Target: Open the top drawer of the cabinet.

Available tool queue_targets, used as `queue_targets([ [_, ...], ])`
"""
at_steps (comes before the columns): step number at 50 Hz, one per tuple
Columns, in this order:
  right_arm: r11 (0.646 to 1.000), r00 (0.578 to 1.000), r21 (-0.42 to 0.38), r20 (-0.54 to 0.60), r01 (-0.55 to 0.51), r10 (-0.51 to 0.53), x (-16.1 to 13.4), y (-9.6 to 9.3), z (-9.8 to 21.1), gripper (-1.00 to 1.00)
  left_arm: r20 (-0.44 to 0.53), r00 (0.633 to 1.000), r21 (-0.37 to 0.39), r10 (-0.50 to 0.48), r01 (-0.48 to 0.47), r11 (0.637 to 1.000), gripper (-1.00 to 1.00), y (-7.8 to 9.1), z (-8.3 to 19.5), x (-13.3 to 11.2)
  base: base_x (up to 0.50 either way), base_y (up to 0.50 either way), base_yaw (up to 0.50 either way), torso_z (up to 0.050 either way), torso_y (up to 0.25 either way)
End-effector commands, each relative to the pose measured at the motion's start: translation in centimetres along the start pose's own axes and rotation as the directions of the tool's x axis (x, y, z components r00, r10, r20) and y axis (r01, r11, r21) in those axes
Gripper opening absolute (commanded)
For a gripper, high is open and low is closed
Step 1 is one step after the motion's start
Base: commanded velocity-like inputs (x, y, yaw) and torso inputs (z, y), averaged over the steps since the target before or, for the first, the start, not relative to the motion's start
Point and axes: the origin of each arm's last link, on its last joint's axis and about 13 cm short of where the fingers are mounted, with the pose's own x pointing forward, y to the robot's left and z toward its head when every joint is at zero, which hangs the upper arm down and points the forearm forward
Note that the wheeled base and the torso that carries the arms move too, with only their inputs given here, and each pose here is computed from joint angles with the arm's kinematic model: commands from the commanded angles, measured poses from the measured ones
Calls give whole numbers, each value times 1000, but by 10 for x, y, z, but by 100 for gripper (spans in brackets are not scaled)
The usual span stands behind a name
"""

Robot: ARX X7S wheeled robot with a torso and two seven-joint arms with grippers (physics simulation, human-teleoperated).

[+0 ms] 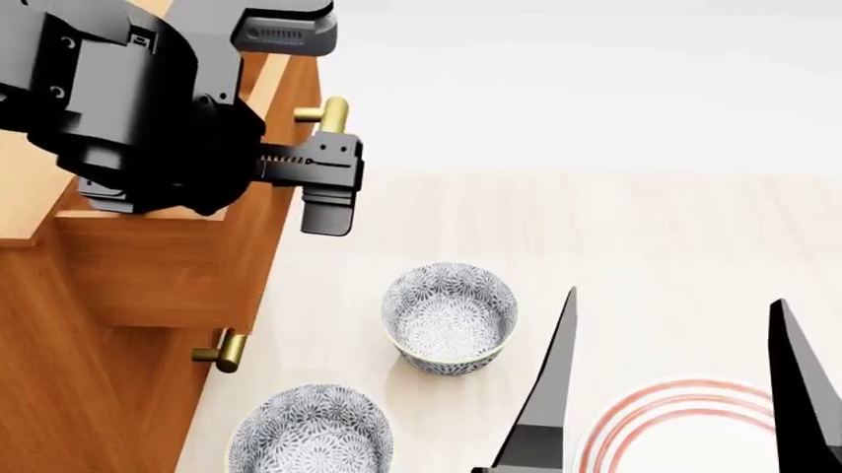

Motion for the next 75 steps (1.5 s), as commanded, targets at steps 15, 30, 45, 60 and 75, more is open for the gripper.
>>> queue_targets([
  [15,1000,1000,-1,4,0,0,0,0,1,100,-99,943,-56,-318,313,948,100,-23,-15,-5,-9,0,1,0,0],
  [30,1000,1000,0,5,0,0,0,0,2,100,-109,937,-44,-332,329,943,100,-31,-19,-5,-8,0,1,0,0],
  [45,1000,1000,1,6,3,-3,0,-1,3,100,-116,926,-15,-358,359,933,100,-43,-24,-9,-11,0,1,0,0],
  [60,1000,1000,1,7,3,-3,0,-1,3,100,-127,915,6,-383,387,922,100,-54,-31,-11,-11,0,1,0,0],
  [75,1000,1000,0,7,5,-5,0,-1,3,100,-138,890,33,-434,442,897,100,-70,-40,-20,-12,0,1,0,0],
])
